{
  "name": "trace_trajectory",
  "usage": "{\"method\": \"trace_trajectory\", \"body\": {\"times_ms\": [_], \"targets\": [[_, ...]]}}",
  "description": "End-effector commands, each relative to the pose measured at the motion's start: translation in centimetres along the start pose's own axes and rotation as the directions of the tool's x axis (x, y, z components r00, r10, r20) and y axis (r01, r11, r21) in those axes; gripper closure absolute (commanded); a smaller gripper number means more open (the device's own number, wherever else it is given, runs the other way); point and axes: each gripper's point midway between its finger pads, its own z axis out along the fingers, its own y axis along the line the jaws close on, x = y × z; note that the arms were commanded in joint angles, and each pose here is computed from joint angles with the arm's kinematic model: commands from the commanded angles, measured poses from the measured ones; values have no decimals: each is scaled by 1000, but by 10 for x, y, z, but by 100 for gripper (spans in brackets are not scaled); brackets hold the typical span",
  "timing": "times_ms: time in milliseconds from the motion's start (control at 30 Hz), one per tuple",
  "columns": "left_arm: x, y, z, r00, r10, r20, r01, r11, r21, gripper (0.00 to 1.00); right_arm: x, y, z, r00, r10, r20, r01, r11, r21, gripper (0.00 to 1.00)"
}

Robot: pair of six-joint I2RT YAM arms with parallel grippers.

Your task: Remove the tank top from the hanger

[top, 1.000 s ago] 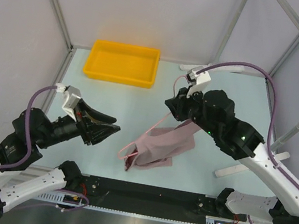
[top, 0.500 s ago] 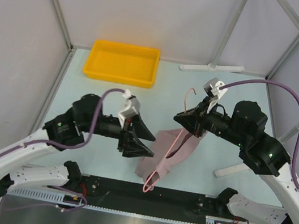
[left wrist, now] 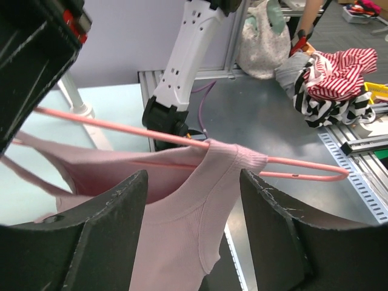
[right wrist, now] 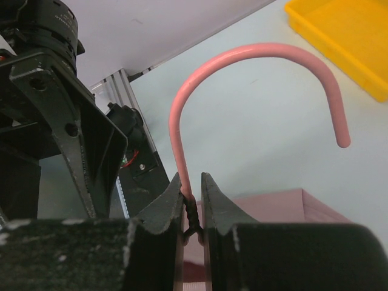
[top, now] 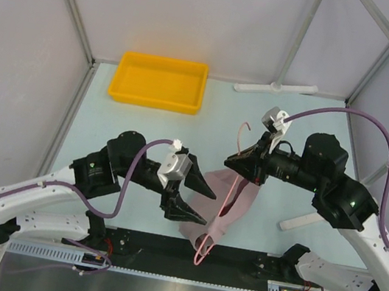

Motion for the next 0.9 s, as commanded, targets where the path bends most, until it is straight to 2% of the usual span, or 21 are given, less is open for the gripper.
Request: {"method": "trace_trajectory", "body": {"times_ms": [0,367,567,867], "targets": [[-10,-18,3,997,62,44,-67,992,111,32,-11,9,-4,999,-18,48,20,999,-44,100],[17,-22,8,1000,-23,-21,26,989,143,32,-19,11,-7,997,-17,75,21,999,-50,100],[10,-27,11,1000,-25,11,23,989,147,35,-18,9,-4,997,-10,71,14,999,-47,100],[11,-34,16,999,-34,12,31,983,182,35,-19,4,-2,997,0,79,3,999,-33,100]]}}
